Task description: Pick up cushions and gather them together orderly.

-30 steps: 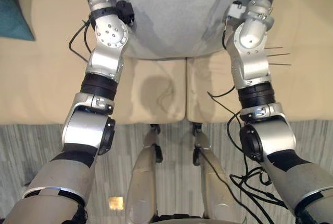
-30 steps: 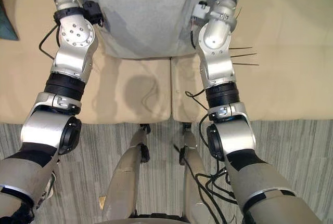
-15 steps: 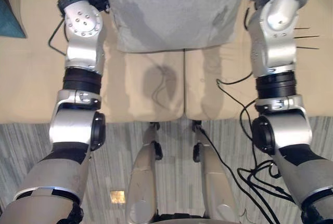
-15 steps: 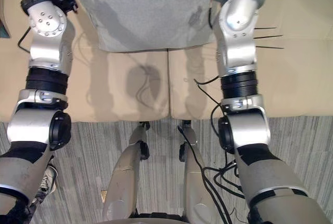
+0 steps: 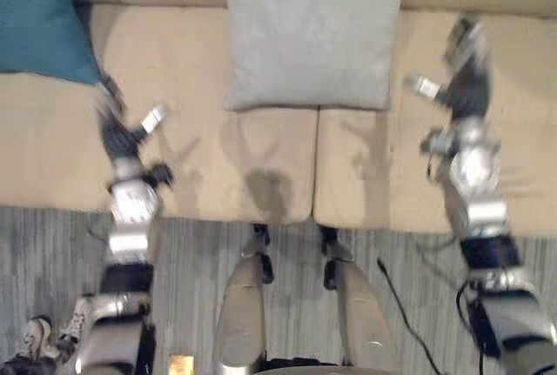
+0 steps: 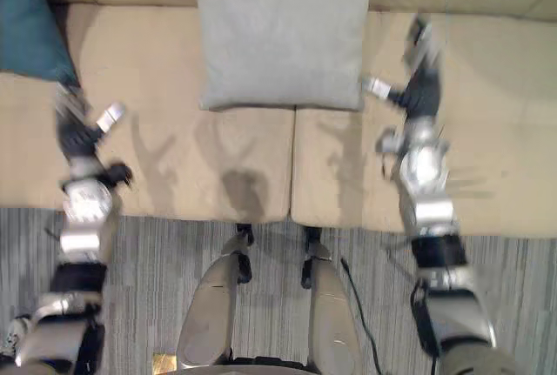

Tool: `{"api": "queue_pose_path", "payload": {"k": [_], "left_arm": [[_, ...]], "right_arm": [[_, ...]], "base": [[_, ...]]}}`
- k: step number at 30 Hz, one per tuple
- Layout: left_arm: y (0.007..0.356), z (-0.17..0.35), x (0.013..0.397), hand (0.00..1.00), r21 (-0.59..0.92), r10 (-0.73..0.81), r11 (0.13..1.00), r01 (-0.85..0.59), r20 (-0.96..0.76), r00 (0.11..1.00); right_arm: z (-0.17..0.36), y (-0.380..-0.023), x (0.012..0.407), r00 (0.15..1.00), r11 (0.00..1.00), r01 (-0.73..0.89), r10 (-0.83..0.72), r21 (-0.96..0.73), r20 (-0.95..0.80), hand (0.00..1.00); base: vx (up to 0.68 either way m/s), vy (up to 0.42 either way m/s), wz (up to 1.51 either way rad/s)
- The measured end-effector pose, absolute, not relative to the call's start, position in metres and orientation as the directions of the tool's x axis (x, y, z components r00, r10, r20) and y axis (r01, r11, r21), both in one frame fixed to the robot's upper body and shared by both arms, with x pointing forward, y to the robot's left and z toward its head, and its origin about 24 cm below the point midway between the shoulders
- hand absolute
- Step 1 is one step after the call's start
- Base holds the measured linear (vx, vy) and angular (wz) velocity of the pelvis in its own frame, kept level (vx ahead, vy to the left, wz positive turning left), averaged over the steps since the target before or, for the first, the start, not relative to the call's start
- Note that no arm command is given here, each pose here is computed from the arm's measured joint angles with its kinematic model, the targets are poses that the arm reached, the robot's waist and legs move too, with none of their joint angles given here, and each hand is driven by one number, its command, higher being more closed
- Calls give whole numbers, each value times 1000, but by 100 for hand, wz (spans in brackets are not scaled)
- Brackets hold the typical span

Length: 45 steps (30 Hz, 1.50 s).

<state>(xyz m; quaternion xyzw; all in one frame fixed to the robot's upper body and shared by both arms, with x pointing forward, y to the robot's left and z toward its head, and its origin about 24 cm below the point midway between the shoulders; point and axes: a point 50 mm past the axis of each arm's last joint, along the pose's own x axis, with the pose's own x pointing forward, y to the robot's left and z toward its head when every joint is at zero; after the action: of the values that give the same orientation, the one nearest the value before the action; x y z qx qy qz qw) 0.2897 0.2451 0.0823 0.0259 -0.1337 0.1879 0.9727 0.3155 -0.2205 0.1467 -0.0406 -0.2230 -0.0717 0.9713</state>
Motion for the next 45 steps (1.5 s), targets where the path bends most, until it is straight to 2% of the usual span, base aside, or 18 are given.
{"api": "queue_pose_path", "payload": {"k": [3,5,7,10,14,16,19,24,28,35,40,45], "left_arm": [[217,-1,241,0,10,276,961,-276,-34,960],[215,-42,208,0,33,268,963,-267,-214,939],[217,-80,172,0,84,263,964,-251,-396,880],[224,-112,132,0,139,271,962,-234,-562,782],[231,-128,101,0,201,291,957,-211,-664,689],[232,-129,98,0,205,281,960,-193,-673,684],[231,-128,102,0,206,274,961,-182,-666,693],[224,-120,124,0,183,255,967,-179,-616,746],[223,-110,132,0,180,244,969,-170,-566,787],[190,-110,147,0,122,140,989,-86,-559,818],[189,-107,155,0,119,139,989,-88,-540,830],[189,-111,146,0,120,145,988,-94,-564,813]], "right_arm": [[59,-221,276,979,982,142,-120,-127,166,0],[6,-227,248,988,973,139,-149,-183,-39,0],[-51,-232,206,940,960,102,-179,-261,-291,0],[-95,-235,158,837,951,42,-202,-308,-509,0],[-116,-244,125,740,938,-1,-232,-346,-632,0],[-119,-246,115,717,938,2,-243,-347,-653,0],[-118,-240,124,734,944,4,-227,-331,-640,0],[-113,-228,141,768,950,-19,-186,-312,-613,0],[-114,-219,135,770,952,-61,-146,-299,-621,0],[-94,-235,164,830,934,-27,-177,-355,-528,0],[-92,-236,167,835,938,7,-196,-347,-515,0],[-92,-232,170,835,945,29,-202,-326,-512,0]], "base": [[122,-8,15],[108,2,4],[108,13,2],[77,23,-3],[32,30,-10],[-21,38,-32],[-66,34,-38],[-148,4,-18],[-189,-106,28],[-357,-211,18],[-223,-70,11],[-157,94,-42]]}}
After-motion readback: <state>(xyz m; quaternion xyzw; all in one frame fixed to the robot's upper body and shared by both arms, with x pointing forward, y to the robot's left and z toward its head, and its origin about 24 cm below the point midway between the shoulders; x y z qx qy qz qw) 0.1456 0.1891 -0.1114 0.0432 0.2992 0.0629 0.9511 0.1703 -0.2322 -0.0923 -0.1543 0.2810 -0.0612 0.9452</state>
